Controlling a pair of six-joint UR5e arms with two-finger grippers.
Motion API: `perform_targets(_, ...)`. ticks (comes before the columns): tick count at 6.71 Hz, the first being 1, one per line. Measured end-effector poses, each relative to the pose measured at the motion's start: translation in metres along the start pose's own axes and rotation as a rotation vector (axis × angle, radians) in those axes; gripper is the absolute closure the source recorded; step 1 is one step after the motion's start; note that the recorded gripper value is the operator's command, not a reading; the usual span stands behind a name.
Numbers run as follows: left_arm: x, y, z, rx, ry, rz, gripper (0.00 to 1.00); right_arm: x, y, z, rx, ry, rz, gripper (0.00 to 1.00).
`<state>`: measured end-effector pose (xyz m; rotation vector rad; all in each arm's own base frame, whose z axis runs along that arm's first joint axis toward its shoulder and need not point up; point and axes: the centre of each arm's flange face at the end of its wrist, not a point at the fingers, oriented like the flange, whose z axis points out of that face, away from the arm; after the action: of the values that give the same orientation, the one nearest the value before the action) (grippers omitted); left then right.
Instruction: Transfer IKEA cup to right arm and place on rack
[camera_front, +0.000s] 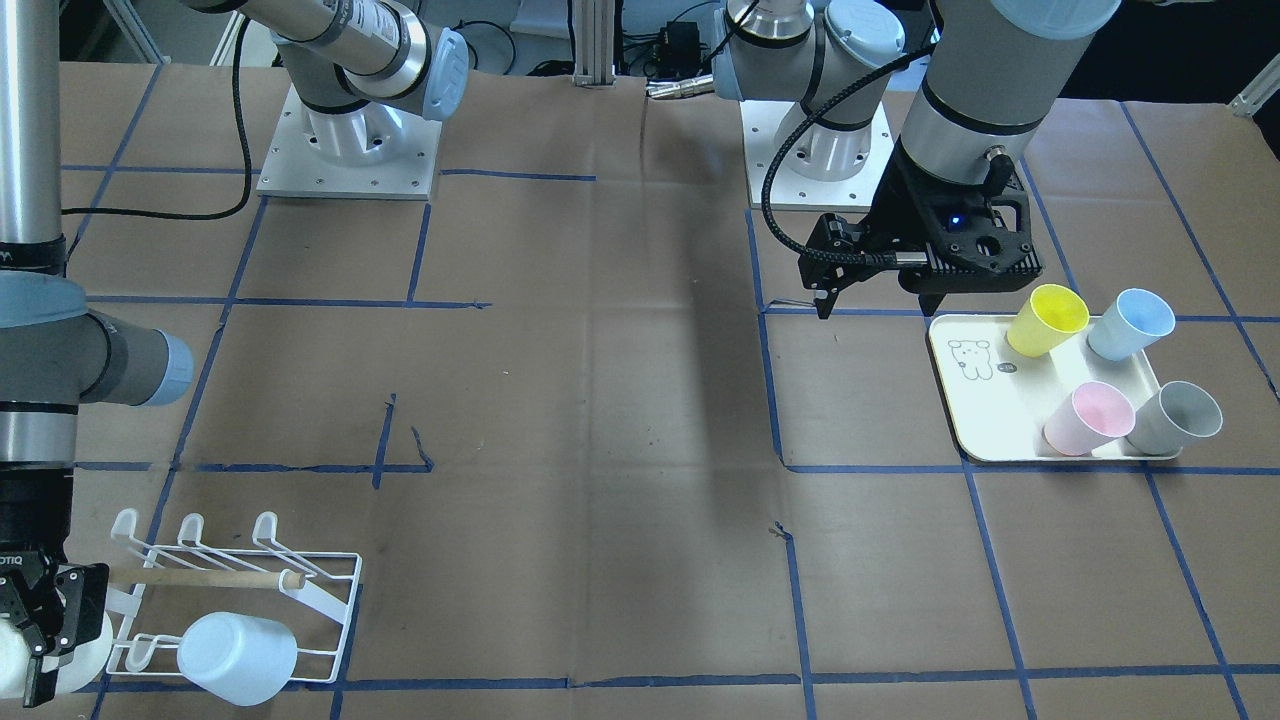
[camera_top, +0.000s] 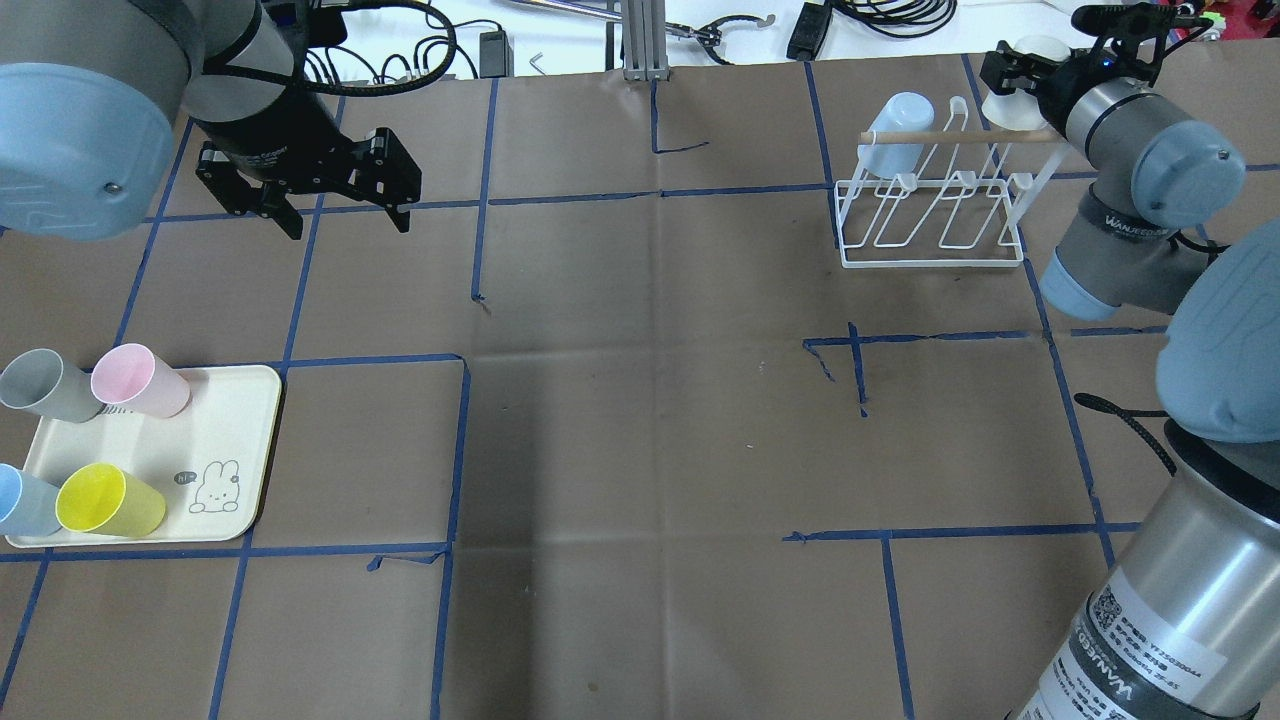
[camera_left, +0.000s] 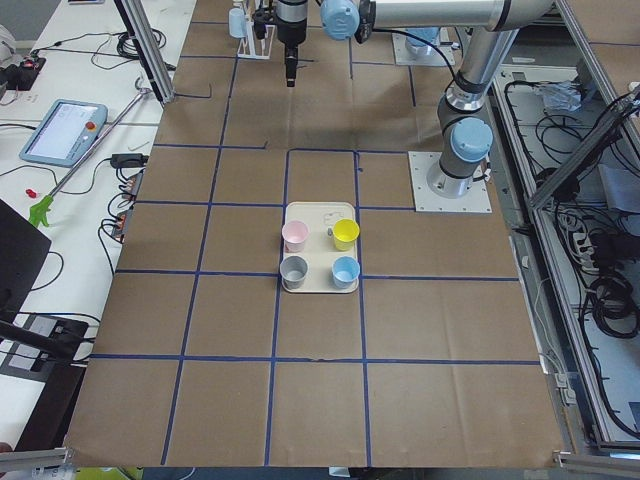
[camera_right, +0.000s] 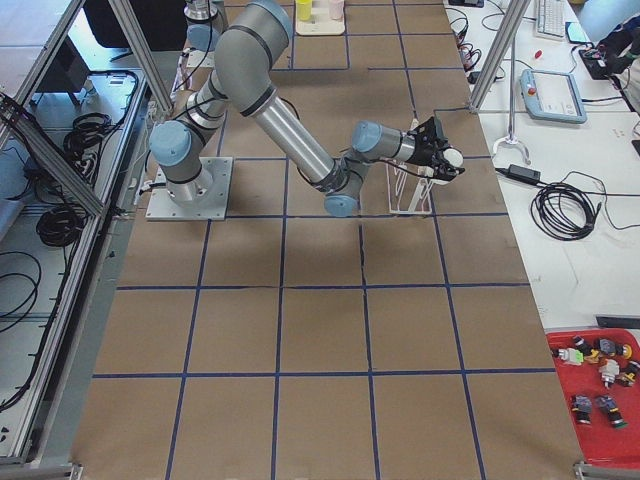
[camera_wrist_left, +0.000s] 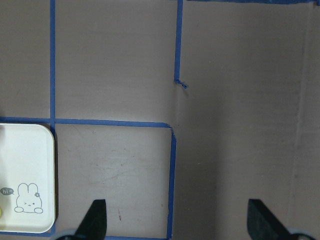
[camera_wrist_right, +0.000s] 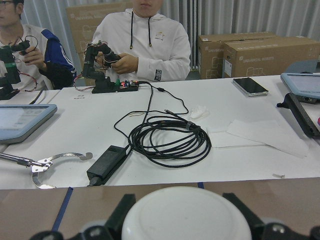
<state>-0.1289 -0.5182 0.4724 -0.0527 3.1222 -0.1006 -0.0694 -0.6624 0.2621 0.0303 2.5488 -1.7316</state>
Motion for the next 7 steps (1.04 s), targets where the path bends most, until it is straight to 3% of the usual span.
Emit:
perform_targets(4, 0.0, 0.002, 0.001, -0.003, 0.004, 0.038, 0.0, -0.003, -0.021, -0.011, 0.032, 0.001, -0.001, 0.0)
perform_targets(6, 0.003, 0.003, 0.0, -0.006, 0.038, 0.038, 0.0, -0.021, -0.066, -0.038, 0.05, -0.013, -0.019, 0.0)
perform_targets(7, 0.004, 0.004, 0.0, -0.009, 0.041, 0.037, 0.0, -0.037, -0.091, -0.055, 0.025, -0.027, -0.021, 0.0)
